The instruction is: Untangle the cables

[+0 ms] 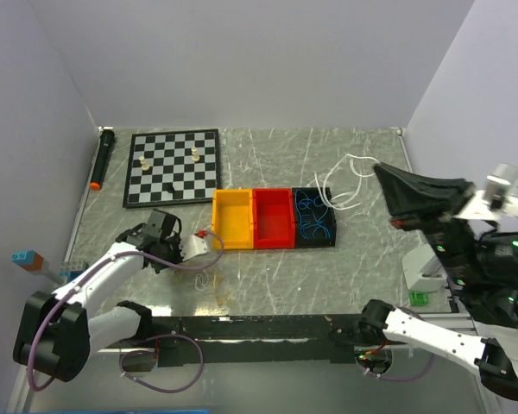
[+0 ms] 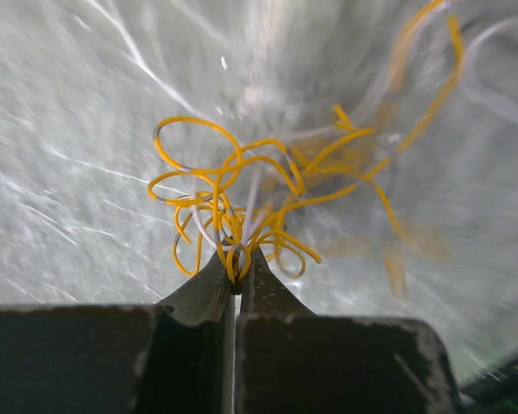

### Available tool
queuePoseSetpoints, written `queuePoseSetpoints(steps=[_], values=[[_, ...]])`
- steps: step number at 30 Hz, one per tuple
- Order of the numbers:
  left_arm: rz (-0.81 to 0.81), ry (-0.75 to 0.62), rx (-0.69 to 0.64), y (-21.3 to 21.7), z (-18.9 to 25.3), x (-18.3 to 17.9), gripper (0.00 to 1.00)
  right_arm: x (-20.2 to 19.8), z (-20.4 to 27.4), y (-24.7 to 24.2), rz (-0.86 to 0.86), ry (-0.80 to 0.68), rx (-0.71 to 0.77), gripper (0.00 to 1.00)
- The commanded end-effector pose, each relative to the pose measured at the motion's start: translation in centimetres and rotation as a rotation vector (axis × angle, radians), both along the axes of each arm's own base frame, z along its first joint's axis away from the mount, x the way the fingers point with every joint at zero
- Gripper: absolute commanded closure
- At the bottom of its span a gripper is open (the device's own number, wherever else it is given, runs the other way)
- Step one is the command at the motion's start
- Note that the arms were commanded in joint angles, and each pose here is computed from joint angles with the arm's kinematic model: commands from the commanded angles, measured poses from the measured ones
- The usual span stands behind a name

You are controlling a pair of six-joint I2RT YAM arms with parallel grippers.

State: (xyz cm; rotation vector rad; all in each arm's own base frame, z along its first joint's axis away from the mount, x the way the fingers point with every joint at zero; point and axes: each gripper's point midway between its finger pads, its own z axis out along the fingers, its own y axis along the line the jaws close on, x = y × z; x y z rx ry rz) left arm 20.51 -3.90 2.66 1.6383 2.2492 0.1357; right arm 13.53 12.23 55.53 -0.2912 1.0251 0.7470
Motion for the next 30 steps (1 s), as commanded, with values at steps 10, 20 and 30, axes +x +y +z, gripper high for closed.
queuePoseSetpoints(steps=[10, 20, 30], values=[[-0.110, 0.045, -0.360, -6.2, 8.0, -2.5, 0.99, 11.0, -11.1, 9.9, -0.147, 0.218, -0.227, 1.00], [-0.097, 0.053, -0.347, -5.6, 7.2, -3.4, 0.99, 17.6, -19.8, 11.3, -0.228, 0.391, -0.266, 1.00], [-0.089, 0.058, -0.354, -5.7, 7.2, -3.4, 0.99, 20.3, -25.8, 12.3, -0.257, 0.501, -0.337, 1.00]])
